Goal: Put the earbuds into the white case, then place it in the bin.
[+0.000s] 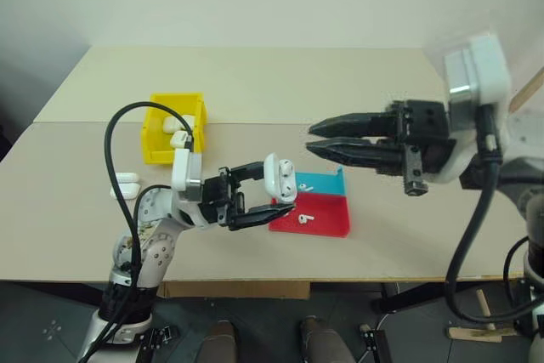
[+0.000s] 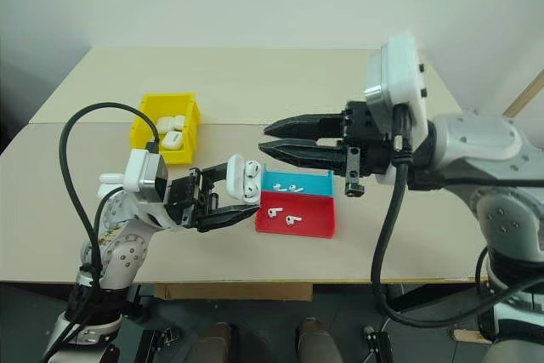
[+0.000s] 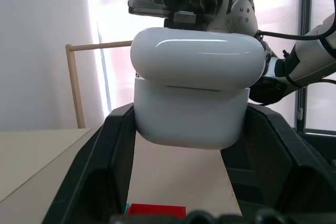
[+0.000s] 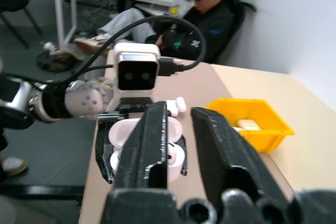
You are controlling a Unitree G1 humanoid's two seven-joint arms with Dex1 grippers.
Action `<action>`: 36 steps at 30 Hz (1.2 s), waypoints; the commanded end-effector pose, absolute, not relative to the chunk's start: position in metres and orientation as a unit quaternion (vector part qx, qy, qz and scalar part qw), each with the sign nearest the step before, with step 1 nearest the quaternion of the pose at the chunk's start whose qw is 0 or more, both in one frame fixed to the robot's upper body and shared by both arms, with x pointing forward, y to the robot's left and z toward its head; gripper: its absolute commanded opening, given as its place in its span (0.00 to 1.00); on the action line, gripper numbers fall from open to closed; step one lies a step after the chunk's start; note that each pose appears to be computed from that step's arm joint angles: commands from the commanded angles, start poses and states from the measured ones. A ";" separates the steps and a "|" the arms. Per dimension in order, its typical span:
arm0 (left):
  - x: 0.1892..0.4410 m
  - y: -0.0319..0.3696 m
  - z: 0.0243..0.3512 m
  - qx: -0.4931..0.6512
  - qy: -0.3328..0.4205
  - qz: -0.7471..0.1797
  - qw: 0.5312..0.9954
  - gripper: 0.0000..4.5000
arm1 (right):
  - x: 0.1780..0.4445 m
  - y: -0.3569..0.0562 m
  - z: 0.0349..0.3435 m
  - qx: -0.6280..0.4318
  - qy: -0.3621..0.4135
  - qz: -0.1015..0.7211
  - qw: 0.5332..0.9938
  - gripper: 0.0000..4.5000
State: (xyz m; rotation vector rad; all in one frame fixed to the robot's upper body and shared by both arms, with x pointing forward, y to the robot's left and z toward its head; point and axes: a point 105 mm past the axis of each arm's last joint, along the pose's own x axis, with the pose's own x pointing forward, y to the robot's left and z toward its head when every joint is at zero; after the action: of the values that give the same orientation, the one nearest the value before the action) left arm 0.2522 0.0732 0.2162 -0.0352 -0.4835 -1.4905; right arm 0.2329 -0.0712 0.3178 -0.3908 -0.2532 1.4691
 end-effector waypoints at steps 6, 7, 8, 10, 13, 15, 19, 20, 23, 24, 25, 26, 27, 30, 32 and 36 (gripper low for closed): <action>0.250 0.070 0.220 -0.012 -0.224 -0.683 0.695 0.62 | 0.252 -0.039 0.329 -0.244 -0.053 0.692 0.678 0.00; 0.250 0.070 0.220 -0.011 -0.223 -0.681 0.697 0.62 | 0.252 -0.036 0.330 -0.247 -0.049 0.696 0.673 0.00; 0.250 0.070 0.219 -0.010 -0.223 -0.679 0.699 0.62 | 0.252 -0.032 0.330 -0.251 -0.046 0.700 0.667 0.00; 0.251 0.070 0.219 -0.008 -0.225 -0.677 0.700 0.62 | 0.250 -0.027 0.328 -0.259 -0.040 0.707 0.657 0.00; 0.251 0.070 0.219 -0.008 -0.227 -0.675 0.703 0.62 | 0.249 -0.021 0.323 -0.268 -0.031 0.714 0.647 0.00; 0.250 0.070 0.219 -0.008 -0.227 -0.674 0.702 0.62 | 0.248 -0.020 0.320 -0.271 -0.028 0.718 0.641 0.00; 0.250 0.070 0.219 -0.008 -0.229 -0.673 0.703 0.62 | 0.247 -0.021 0.317 -0.277 -0.023 0.722 0.634 0.00; 0.250 0.069 0.219 -0.008 -0.230 -0.673 0.703 0.62 | 0.248 -0.023 0.315 -0.283 -0.021 0.720 0.633 0.00; 0.249 0.070 0.220 -0.011 -0.233 -0.674 0.701 0.62 | 0.250 -0.029 0.312 -0.292 -0.013 0.715 0.635 0.00; 0.249 0.070 0.220 -0.011 -0.234 -0.674 0.701 0.62 | 0.250 -0.031 0.311 -0.294 -0.007 0.714 0.635 0.00; 0.249 0.070 0.220 -0.012 -0.234 -0.674 0.701 0.62 | 0.251 -0.033 0.310 -0.295 -0.002 0.714 0.635 0.00; 0.248 0.070 0.220 -0.012 -0.234 -0.674 0.700 0.62 | 0.252 -0.035 0.309 -0.296 0.004 0.712 0.637 0.00; 0.248 0.070 0.220 -0.013 -0.234 -0.674 0.700 0.62 | 0.253 -0.037 0.309 -0.296 0.007 0.710 0.639 0.00; 0.248 0.070 0.221 -0.014 -0.235 -0.675 0.699 0.62 | 0.254 -0.041 0.308 -0.297 0.013 0.707 0.641 0.00; 0.248 0.070 0.221 -0.014 -0.236 -0.675 0.699 0.62 | 0.253 -0.047 0.308 -0.300 0.014 0.706 0.641 0.00; 0.249 0.071 0.220 -0.012 -0.236 -0.675 0.699 0.62 | 0.251 -0.053 0.322 -0.270 0.002 0.709 0.652 0.00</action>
State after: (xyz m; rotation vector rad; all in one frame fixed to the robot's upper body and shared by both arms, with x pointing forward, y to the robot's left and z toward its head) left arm 0.2536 0.0710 0.2091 -0.0451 -0.4617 -1.4944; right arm 0.2569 -0.0496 0.3065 -0.6260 0.0585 1.6081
